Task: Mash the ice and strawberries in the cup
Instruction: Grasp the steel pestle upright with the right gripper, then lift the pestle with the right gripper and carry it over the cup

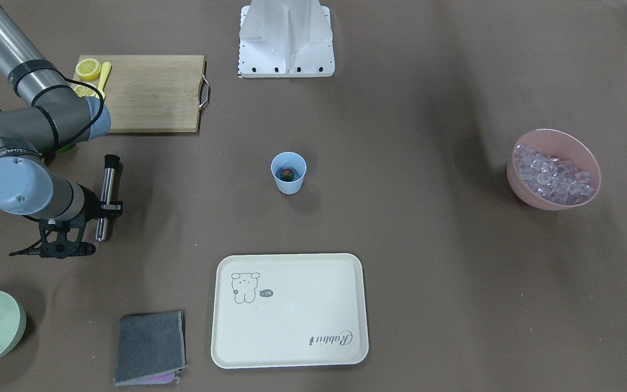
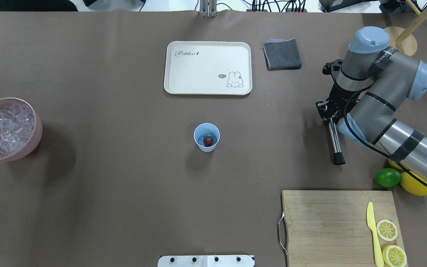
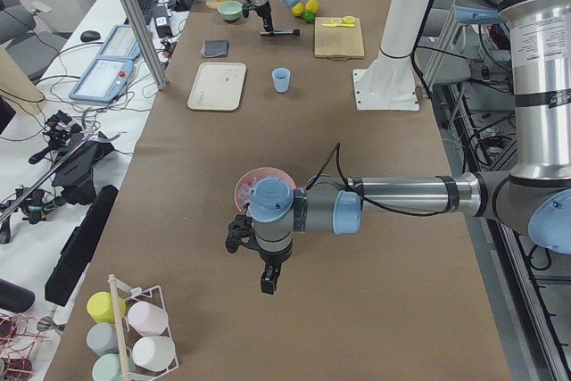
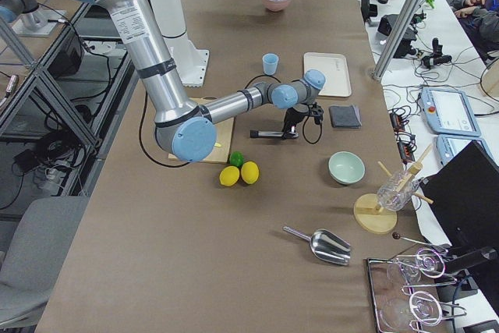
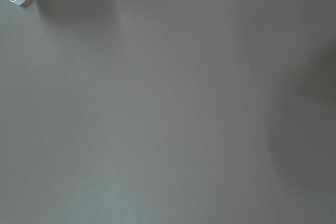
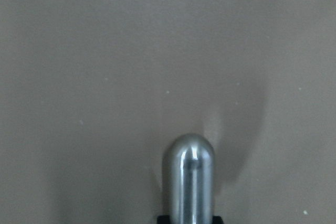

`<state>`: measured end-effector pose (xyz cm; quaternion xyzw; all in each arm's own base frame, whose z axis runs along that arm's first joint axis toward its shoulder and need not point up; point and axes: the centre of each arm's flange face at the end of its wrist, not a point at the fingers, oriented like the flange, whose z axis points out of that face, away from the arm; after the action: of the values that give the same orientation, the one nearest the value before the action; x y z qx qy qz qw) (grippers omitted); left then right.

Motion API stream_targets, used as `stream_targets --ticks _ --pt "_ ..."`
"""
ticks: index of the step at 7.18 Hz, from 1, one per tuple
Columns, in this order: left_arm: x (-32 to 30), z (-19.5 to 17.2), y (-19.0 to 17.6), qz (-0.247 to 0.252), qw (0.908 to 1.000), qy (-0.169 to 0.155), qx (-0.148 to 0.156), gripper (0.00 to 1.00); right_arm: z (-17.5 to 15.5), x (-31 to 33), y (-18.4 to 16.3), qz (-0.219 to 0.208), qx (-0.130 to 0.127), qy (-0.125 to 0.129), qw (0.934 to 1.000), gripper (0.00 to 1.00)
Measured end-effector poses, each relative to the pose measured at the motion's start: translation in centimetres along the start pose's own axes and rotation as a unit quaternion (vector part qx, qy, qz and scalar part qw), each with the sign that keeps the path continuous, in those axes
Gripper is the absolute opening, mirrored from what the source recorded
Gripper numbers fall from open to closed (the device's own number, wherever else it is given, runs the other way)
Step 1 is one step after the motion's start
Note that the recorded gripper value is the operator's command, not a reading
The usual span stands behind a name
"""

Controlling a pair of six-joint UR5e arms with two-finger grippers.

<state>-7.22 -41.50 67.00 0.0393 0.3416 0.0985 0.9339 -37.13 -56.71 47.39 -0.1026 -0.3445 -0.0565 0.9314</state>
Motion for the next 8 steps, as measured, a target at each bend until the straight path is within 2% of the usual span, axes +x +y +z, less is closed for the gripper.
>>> stream_targets --ticks 1,4,6,8 --pt "-0.1 0.1 0.0 0.0 1.0 0.0 0.0 1.0 -1.0 -1.0 0.1 -0.008 0.008 -0.005 0.9999 0.0" --pt "-0.7 0.9 0.4 -0.008 0.9999 0.002 -0.009 1.0 -6.8 -4.7 2.4 -0.064 0.068 -0.024 0.9954 0.0" --pt "-1.4 1.8 0.8 -0.016 0.9997 0.004 -0.018 1.0 -10.9 -7.4 5.4 -0.116 0.119 -0.029 0.9857 0.0" --pt "-2.2 2.9 1.3 -0.026 0.9993 0.007 -0.028 1.0 -14.6 -9.9 7.7 -0.139 0.16 -0.045 0.9762 0.0"
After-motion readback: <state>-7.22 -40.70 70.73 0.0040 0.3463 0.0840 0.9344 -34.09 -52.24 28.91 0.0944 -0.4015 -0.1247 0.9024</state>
